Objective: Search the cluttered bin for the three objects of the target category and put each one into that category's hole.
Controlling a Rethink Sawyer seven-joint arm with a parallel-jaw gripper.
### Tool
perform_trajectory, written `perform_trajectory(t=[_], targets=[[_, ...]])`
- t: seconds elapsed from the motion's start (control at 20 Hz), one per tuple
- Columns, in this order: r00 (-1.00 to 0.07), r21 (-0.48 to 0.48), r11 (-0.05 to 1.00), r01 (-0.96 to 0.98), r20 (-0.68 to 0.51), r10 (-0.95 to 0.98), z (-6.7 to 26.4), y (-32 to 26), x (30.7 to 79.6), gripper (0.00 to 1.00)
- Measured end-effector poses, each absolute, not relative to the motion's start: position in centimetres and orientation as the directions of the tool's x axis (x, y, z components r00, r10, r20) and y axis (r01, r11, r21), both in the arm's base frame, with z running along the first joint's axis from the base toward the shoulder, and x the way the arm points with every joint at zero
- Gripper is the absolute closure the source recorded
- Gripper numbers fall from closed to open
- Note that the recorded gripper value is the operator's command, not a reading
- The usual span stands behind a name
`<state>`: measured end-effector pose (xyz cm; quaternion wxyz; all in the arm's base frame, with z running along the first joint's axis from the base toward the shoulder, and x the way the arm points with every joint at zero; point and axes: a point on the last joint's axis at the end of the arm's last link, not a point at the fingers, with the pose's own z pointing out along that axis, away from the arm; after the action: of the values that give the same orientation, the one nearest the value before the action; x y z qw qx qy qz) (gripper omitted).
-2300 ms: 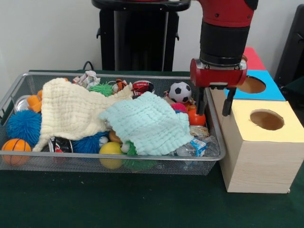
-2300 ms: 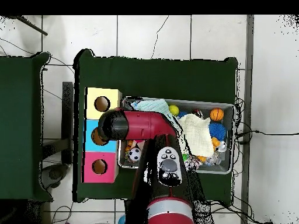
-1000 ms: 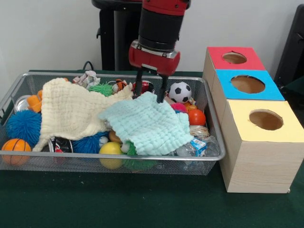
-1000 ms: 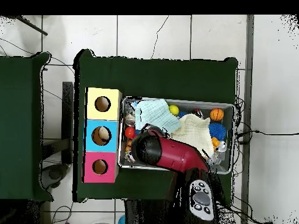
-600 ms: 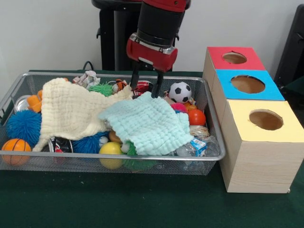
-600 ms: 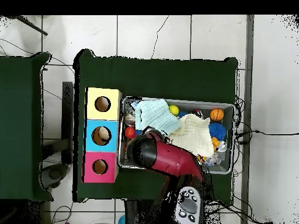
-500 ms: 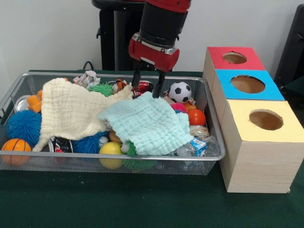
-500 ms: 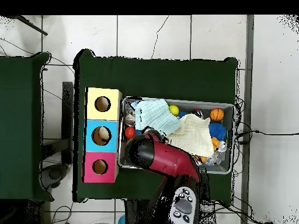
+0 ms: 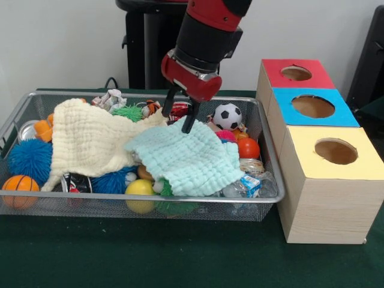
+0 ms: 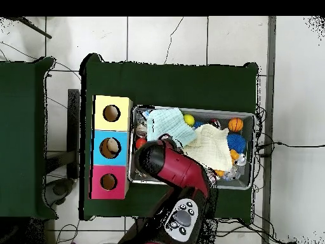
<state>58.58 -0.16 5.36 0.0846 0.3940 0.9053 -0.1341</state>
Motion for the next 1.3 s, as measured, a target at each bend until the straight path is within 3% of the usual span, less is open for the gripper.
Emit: perform_trajectory(t=[0.25, 0.75, 1.3], targets=[[-0.605, -0.185, 0.576, 0.796, -0.268, 0.75, 5.1, -1.9, 59.8, 0.0], [-0.565, -0.201, 0.528, 0.825, -0.258, 0.784, 5.8, -3.1, 62.2, 0.0], [-0.513, -0.168, 0.485, 0.858, -0.263, 0.817, 7.4, -0.2, 65.6, 0.0]])
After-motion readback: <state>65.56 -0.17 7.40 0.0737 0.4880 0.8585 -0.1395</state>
